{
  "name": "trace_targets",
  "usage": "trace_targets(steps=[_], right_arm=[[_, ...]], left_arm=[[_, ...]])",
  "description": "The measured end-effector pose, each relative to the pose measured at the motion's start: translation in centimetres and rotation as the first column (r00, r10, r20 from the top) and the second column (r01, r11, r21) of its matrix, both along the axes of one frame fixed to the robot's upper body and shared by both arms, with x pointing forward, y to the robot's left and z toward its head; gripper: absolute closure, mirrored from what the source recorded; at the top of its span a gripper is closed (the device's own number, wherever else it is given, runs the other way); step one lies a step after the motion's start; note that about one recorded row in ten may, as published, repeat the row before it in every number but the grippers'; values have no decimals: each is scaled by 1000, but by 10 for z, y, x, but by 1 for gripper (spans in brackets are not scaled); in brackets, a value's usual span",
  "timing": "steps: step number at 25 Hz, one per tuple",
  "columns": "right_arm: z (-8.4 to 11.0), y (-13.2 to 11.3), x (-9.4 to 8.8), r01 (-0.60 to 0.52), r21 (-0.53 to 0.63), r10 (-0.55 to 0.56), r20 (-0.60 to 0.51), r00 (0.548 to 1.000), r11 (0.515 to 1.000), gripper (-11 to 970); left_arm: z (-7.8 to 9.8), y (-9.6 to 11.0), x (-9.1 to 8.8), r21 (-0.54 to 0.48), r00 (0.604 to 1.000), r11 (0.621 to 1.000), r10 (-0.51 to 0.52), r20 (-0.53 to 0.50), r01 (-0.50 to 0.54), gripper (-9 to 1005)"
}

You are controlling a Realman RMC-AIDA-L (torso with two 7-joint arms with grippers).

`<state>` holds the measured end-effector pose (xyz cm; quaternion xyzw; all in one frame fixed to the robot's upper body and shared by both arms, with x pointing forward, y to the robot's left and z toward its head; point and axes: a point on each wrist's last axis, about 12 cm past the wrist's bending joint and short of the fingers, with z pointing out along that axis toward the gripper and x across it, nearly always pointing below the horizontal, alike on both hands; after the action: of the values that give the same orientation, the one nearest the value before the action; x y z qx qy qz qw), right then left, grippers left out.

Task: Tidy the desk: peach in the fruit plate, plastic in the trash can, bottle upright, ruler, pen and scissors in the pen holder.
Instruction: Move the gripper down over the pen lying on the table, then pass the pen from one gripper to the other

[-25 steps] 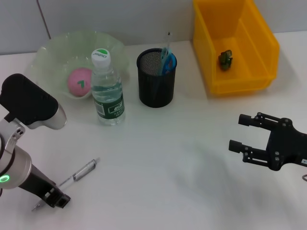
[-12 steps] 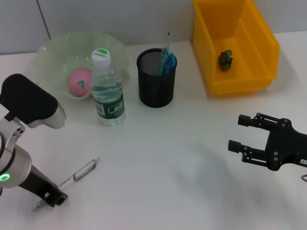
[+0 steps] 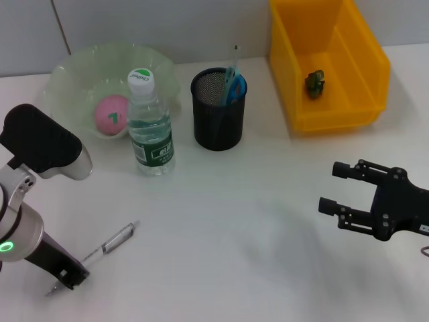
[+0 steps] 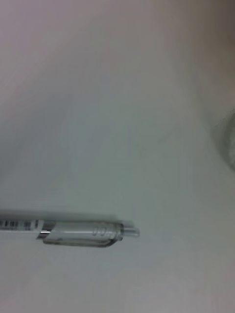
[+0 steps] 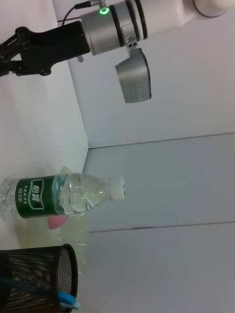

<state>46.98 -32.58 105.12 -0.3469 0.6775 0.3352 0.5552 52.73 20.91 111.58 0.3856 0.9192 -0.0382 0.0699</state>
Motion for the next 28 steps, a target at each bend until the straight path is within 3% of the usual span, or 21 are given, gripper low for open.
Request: trace_targets(steps=[9,12,14,15,16,18,19,20,21,22,23,24,25,26,28], right_arm=[[0,1,-1,5,16,-5,-4,1000,1000,230],[1,0,0,12,21,-12,0,1000,1000,230],[3,-3,0,56,62,-57,21,998,997,230],[3,-3,0,56,62,-57,21,998,997,230],[9,-6,-3,93,137,-101,49,994,986,230],[12,-9,-6,106,180,-119,63,991,978,230],[20,-14,-13,114,274,-146,99,984,955,230],[20,-14,-13,114,274,-146,99,984,955,230],[26,-17,-21,101,354,-156,130,979,930,230],[26,-17,-21,101,354,-156,130,979,930,230],[28,-17,-25,88,385,-152,140,978,919,230],[31,-15,-29,57,425,-130,144,981,903,229],[31,-15,-29,57,425,-130,144,981,903,229],[31,-13,-31,43,445,-118,144,982,895,229],[30,-5,-35,16,480,-100,149,984,877,229]], left_arm=[[9,-9,1,-25,999,999,-32,16,32,858],[10,-10,1,-36,999,999,-34,19,35,858],[28,-19,-1,-174,994,981,-74,75,86,858],[28,-19,-1,-174,994,981,-74,75,86,858],[28,-19,-1,-174,994,981,-74,75,86,858],[44,-27,-4,-322,978,933,-111,176,164,858],[52,-33,-5,-398,959,890,-124,256,222,858],[52,-34,-5,-409,955,882,-126,270,233,858],[52,-34,-5,-409,955,882,-126,270,233,858],[53,-44,-6,-455,925,839,-134,357,297,858],[53,-44,-6,-455,925,839,-134,357,297,858],[46,-59,-10,-449,875,807,-162,455,383,858],[46,-59,-10,-449,875,807,-162,455,383,858],[38,-71,-14,-419,826,789,-189,532,450,858],[35,-76,-16,-412,804,778,-192,563,474,858]])
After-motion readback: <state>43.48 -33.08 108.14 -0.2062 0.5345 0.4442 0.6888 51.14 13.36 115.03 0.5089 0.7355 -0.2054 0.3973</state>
